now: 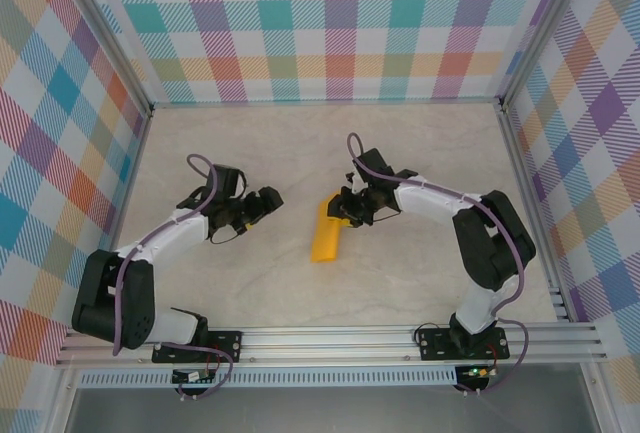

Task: Fold a paper plane with a square sheet of paper (pick it up from the middle)
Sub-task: Fold the square sheet of paper in half at the center of the table, then hold the square sheet of paper at the center of the table.

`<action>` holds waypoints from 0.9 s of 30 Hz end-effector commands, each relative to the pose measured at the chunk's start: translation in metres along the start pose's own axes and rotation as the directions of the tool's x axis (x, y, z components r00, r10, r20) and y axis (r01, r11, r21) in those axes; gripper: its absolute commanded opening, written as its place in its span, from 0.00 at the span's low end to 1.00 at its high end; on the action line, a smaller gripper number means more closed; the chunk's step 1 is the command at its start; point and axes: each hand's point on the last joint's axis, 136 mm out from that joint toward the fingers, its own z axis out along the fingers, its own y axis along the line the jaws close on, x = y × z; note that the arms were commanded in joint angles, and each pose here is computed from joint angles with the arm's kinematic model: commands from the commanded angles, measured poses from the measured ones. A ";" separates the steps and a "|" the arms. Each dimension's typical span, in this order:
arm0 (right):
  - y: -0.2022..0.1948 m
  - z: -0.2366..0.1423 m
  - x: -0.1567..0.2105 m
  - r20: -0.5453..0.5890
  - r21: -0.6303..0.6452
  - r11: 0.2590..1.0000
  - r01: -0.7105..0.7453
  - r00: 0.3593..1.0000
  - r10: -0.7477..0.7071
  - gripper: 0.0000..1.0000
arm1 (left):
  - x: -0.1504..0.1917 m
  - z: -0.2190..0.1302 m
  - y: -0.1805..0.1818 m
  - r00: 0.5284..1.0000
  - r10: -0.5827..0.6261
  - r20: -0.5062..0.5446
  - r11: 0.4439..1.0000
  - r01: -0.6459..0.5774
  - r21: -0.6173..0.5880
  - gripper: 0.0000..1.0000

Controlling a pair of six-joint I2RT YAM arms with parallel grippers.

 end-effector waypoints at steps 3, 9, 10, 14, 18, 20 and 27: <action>-0.044 0.009 0.003 -0.022 0.148 0.989 0.019 1.000 -0.016 0.35 | 0.012 0.018 -0.015 0.999 0.022 -0.029 1.000 -0.021 0.018 0.85; -0.069 0.011 0.000 -0.013 0.266 0.964 0.013 1.000 -0.009 0.39 | 0.024 0.033 -0.025 0.997 0.055 -0.059 0.998 -0.055 0.017 0.84; -0.071 0.011 -0.001 -0.012 0.278 0.960 0.012 1.000 -0.009 0.40 | 0.026 0.035 -0.026 0.996 0.060 -0.064 0.998 -0.059 0.017 0.84; -0.077 0.008 -0.004 0.008 0.322 0.947 0.000 1.000 -0.003 0.42 | 0.032 0.040 -0.030 0.994 0.073 -0.080 0.997 -0.072 0.018 0.84; -0.084 0.005 -0.006 0.036 0.362 0.932 -0.028 0.999 0.016 0.47 | 0.039 0.040 -0.038 0.991 0.093 -0.091 0.995 -0.090 0.036 0.84; -0.089 0.003 -0.008 0.061 0.386 0.921 -0.050 0.998 0.028 0.49 | 0.045 0.040 -0.042 0.990 0.103 -0.100 0.994 -0.099 0.045 0.83; -0.094 0.000 -0.008 0.126 0.431 0.894 -0.119 0.989 0.070 0.51 | 0.053 0.042 -0.049 0.988 0.098 -0.119 0.993 -0.090 0.072 0.80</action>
